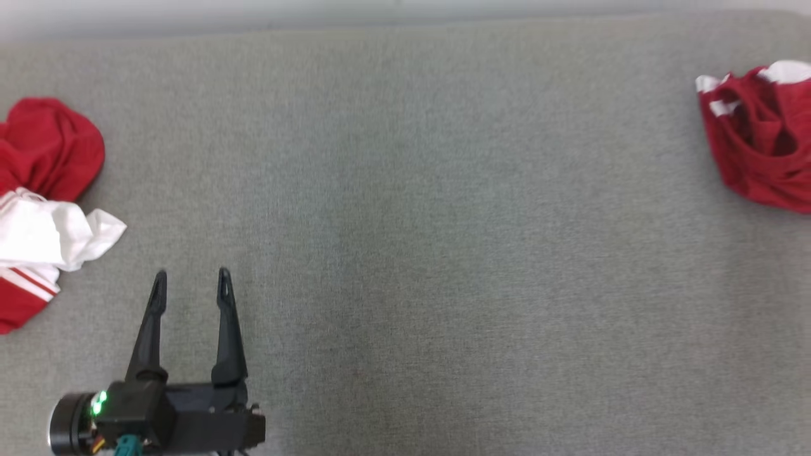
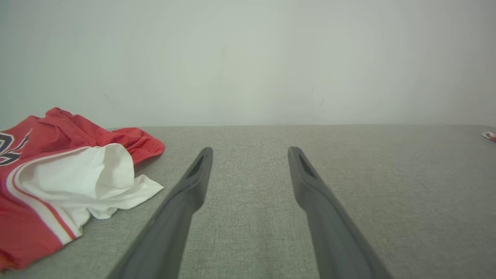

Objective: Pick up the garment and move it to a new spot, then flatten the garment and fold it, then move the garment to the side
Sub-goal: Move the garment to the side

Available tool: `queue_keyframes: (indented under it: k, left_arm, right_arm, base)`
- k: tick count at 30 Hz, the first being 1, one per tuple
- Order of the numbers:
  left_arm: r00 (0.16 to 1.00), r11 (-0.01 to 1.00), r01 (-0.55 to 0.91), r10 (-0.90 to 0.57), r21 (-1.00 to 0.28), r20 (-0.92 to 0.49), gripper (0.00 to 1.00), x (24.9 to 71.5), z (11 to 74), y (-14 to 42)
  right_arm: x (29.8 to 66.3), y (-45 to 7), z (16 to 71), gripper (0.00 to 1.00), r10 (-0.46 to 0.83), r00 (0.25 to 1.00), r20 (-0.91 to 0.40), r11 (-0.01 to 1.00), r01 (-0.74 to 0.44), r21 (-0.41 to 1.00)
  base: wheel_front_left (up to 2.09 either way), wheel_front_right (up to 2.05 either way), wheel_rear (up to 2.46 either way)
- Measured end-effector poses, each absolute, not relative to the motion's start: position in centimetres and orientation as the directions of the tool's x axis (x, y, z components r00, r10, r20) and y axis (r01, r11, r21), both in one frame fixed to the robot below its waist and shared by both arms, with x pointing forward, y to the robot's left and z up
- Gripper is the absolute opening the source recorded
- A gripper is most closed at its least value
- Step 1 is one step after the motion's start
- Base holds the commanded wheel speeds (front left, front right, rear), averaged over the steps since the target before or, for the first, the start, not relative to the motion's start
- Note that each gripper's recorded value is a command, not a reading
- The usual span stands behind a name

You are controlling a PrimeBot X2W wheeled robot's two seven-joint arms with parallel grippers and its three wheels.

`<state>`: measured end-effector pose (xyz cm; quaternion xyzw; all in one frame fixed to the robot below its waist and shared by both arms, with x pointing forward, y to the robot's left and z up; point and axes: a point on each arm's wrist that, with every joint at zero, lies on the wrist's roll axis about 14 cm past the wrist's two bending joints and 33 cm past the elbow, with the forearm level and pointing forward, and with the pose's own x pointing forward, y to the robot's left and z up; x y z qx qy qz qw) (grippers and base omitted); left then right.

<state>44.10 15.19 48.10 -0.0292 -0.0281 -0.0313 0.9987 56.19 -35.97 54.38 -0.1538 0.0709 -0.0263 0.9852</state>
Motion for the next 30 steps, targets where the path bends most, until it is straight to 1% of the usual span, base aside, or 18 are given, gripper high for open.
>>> queue_keyframes:
  k: [2, 3, 6, 10, 13, 22, 25, 26, 30]
  left_arm:
    - [0.997, 0.996, 0.060, -0.057, -0.059, 0.057, 1.00, 43.5, 48.3, 15.3]
    - [0.997, 0.997, 0.058, -0.054, -0.059, 0.058, 1.00, 43.2, 48.4, 15.4]
    - [0.996, 0.996, 0.063, -0.059, -0.061, 0.059, 1.00, 42.5, 48.7, 15.4]
    - [0.996, 0.996, 0.067, -0.063, -0.060, 0.068, 1.00, 41.9, 49.3, 15.3]
    - [0.995, 0.995, 0.073, -0.068, -0.063, 0.073, 1.00, 41.3, 49.6, 15.2]
    - [0.994, 0.996, 0.060, -0.053, -0.071, 0.095, 1.00, 39.5, 50.7, 15.5]
    - [0.995, 0.996, 0.048, -0.041, -0.071, 0.095, 1.00, 38.9, 50.8, 15.9]
    - [0.995, 0.997, 0.045, -0.038, -0.070, 0.093, 1.00, 38.5, 50.8, 16.0]
    - [0.995, 0.997, 0.042, -0.036, -0.069, 0.088, 1.00, 37.9, 50.7, 16.1]
  right_arm:
    - [56.0, -34.3, 55.8, 1.00, -0.030, 0.996, -0.080, 0.960, 0.006, -0.279]
    - [55.8, -33.4, 56.4, 1.00, -0.002, 0.998, -0.059, 0.958, -0.015, -0.287]
    - [54.6, -30.8, 56.8, 1.00, 0.060, 0.998, -0.019, 0.960, -0.063, -0.273]
    - [52.5, -28.1, 57.6, 1.00, 0.114, 0.992, 0.049, 0.964, -0.098, -0.249]
    - [50.6, -26.7, 57.6, 1.00, 0.131, 0.987, 0.091, 0.969, -0.109, -0.221]
    - [44.6, -23.6, 57.1, 1.00, 0.133, 0.973, 0.187, 0.986, -0.111, -0.127]
    - [42.6, -22.9, 56.1, 1.00, 0.124, 0.975, 0.182, 0.990, -0.109, -0.091]
    - [41.5, -22.6, 55.7, 1.00, 0.117, 0.976, 0.183, 0.991, -0.104, -0.081]
    - [39.5, -23.4, 55.3, 1.00, 0.041, 0.980, 0.196, 0.999, -0.038, -0.017]
  base:
    - [0.00, 0.00, 0.00]
    - [0.00, 0.00, 0.00]
    - [0.00, 0.00, 0.00]
    - [0.00, 0.00, 0.00]
    - [0.00, 0.00, 0.00]
    - [0.00, 0.00, 0.00]
    - [0.00, 0.00, 0.00]
    - [0.00, 0.00, 0.00]
    - [0.00, 0.00, 0.00]
